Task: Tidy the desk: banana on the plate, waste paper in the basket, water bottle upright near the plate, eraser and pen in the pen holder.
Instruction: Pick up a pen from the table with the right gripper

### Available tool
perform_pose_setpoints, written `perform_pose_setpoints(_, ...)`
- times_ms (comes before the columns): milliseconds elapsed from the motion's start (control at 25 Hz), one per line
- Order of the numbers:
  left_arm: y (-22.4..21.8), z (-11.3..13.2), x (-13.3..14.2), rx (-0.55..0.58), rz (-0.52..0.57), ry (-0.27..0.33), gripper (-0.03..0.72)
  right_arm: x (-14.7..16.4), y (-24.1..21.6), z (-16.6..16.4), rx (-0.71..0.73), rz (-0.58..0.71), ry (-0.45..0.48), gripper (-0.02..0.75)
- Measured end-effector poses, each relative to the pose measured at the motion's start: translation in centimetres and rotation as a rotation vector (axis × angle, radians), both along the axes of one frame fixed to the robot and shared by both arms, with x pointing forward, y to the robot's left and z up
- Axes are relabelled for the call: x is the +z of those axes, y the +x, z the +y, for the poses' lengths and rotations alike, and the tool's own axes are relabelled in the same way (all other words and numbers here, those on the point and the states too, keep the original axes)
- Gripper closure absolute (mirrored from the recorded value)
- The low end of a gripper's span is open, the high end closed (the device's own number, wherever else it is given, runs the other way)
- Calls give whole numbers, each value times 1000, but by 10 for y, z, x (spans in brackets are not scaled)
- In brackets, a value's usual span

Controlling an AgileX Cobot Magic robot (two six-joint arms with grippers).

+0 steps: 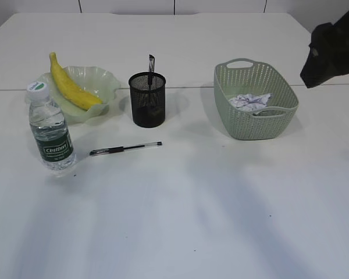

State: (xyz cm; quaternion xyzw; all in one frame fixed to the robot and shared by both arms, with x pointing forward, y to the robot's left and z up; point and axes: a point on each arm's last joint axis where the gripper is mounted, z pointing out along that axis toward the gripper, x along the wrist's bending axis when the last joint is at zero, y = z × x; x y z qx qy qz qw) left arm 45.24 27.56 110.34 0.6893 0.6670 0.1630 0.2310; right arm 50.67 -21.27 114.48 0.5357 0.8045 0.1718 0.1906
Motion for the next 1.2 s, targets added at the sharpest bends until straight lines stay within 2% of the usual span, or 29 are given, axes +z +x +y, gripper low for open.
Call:
perform_pose_setpoints(160,-19,2,3,4,10,-8,450,-8,12,4,101,-15,-53,183)
perform_pose_setpoints(360,-40,4,18,1,-47,-16,450,-45,41,17,244,84,-124,183)
perform_pose_setpoints(560,-53,5,26,1,-94,-20,450,-77,72,36,432,138,-136,197)
perform_pose_setpoints(720,-53,5,26,-2,-94,-18,450,-92,95,47,584,86,-168,211)
perform_pose_setpoints(920,-53,5,27,-7,-97,-15,450,-101,116,55,764,-5,-254,215)
perform_pose_setpoints(1200,-53,5,27,-9,-99,-12,450,-107,126,60,787,-77,-265,215)
